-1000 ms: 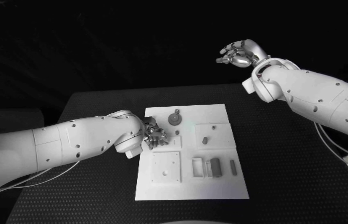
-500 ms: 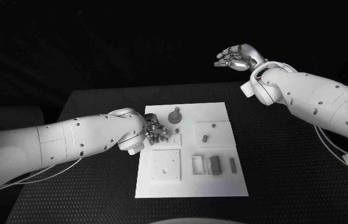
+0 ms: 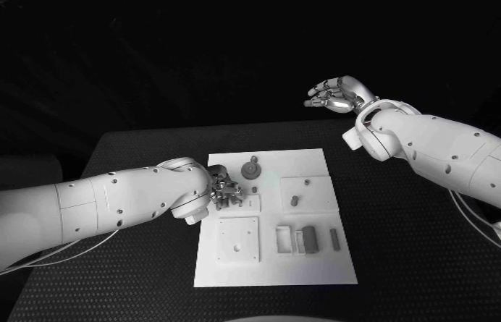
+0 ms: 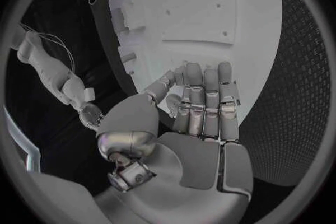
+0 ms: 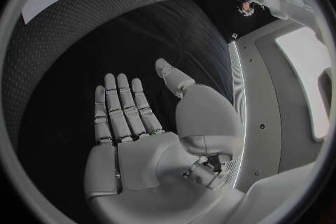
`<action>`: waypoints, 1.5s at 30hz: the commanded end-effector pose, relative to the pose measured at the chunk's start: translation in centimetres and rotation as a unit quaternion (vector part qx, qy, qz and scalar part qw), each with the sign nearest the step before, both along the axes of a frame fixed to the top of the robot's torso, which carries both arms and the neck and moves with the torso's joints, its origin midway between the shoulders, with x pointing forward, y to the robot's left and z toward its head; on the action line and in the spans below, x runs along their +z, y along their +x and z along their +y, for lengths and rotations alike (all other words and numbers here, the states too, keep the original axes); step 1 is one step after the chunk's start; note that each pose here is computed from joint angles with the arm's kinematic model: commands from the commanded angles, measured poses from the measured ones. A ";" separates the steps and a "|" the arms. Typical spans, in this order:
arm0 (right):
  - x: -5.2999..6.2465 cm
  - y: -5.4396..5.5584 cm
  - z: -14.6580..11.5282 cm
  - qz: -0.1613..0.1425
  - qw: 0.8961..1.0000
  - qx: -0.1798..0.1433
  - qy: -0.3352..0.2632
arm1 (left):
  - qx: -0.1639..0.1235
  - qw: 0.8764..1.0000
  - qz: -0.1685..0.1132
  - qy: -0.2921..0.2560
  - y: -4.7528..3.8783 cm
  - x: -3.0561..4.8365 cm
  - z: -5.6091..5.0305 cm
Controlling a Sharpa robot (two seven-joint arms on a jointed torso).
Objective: Assemble the parts on the task board
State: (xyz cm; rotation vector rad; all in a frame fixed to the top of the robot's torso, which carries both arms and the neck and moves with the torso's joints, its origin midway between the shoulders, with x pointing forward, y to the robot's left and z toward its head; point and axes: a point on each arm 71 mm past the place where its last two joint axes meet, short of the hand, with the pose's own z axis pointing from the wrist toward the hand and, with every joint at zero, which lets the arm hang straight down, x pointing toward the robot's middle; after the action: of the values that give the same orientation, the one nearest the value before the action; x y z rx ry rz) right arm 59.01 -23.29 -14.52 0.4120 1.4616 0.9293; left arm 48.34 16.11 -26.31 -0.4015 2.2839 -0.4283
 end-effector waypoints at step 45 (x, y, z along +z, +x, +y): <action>-0.4 -0.3 0.7 0.008 1.000 0.017 0.003 | -0.039 0.999 -0.007 0.026 -0.53 -0.38 -1.0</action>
State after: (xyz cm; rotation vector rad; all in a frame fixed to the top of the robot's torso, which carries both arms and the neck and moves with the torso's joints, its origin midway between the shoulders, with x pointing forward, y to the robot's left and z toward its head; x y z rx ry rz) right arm 58.80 -22.73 -14.88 0.4102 1.4750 0.9447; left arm 48.17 15.56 -26.44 -0.3055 2.2748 -0.3931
